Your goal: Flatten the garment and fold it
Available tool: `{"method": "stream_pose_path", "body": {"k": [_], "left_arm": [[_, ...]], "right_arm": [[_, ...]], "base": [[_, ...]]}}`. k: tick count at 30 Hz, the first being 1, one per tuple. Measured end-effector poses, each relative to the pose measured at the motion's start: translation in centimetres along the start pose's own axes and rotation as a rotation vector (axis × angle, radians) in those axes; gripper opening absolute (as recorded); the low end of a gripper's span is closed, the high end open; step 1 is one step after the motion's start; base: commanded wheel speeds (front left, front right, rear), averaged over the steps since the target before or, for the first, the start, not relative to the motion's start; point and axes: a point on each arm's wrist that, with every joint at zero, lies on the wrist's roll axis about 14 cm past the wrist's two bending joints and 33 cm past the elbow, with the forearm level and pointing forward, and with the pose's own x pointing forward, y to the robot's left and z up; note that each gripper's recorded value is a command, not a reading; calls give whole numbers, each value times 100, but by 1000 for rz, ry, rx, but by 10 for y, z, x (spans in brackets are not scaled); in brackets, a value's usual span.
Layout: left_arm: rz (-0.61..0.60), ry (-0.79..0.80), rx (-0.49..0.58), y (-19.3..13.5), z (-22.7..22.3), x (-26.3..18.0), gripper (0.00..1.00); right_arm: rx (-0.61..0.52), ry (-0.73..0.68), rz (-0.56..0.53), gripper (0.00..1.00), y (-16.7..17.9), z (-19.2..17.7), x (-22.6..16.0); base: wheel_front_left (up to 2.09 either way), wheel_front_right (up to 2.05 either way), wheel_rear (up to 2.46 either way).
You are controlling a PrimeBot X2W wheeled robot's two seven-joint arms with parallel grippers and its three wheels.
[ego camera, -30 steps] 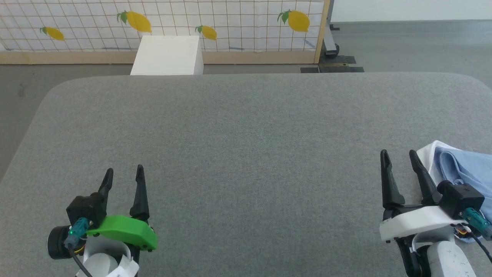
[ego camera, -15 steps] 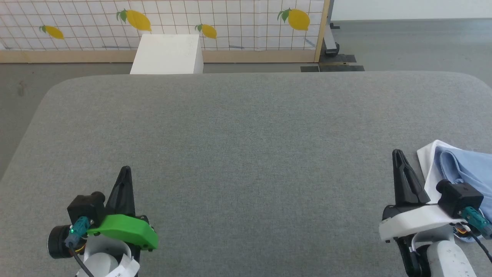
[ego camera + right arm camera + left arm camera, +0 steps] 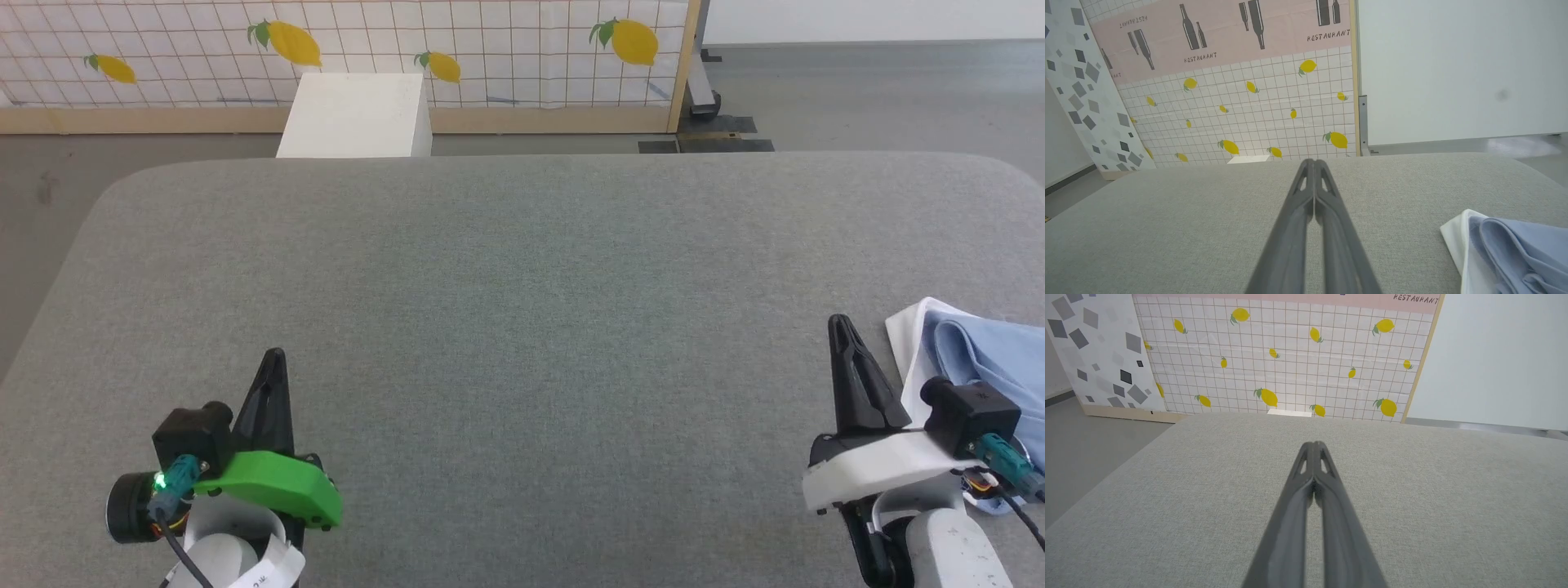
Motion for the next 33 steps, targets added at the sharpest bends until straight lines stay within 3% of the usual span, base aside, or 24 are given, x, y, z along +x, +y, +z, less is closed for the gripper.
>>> {"method": "stream_pose_path", "body": {"k": [33], "left_arm": [[-7,23,40,-7,2,-4,0]], "right_arm": [[-57,55,26,0,7,-4,-6]], "base": [[0,0,0]]}}
